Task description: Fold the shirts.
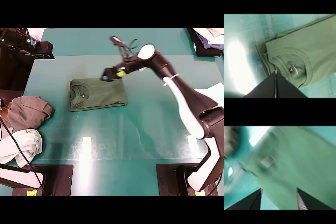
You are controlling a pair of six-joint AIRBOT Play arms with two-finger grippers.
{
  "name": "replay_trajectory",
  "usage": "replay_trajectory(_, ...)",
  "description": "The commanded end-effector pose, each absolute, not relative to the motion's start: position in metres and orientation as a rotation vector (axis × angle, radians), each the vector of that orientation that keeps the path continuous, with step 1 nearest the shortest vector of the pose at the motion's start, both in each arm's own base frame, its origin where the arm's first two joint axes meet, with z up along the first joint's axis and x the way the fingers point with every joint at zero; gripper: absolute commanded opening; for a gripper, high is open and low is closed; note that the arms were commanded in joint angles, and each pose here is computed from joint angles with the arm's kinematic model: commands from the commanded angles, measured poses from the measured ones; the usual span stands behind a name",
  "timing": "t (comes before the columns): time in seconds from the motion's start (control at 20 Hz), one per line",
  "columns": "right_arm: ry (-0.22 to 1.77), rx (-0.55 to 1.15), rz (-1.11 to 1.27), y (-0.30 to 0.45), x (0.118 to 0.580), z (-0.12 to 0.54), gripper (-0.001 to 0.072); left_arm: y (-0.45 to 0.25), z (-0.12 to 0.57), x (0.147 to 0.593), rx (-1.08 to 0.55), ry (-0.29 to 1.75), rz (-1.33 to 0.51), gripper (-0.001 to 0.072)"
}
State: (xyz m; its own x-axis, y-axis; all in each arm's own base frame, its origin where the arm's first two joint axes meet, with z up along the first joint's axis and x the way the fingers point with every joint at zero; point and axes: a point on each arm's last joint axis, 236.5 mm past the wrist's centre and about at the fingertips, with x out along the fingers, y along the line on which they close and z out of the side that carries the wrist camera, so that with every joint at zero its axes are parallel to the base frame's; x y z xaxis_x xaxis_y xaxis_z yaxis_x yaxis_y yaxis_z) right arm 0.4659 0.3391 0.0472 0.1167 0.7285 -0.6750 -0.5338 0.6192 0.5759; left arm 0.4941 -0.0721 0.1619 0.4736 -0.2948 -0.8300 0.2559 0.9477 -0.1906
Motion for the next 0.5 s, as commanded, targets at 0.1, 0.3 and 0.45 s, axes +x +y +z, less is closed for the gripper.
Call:
replay_trajectory(0.1, 1.333, 0.535, 0.731, 0.239, 0.476, -0.008, 0.0632, -0.082, 0.156, 0.491, -0.074, 1.041, -0.373, 0.0023)
replay_trajectory(0.3, 1.340, 0.663, 0.669, 0.241, 0.475, -0.038, 0.0657, -0.084, 0.152, 0.490, -0.082, 1.050, -0.381, 0.0023)
replay_trajectory(0.45, 1.352, 0.643, 0.696, 0.263, 0.470, -0.054, 0.0657, -0.084, 0.152, 0.490, -0.077, 1.048, -0.385, 0.0024)
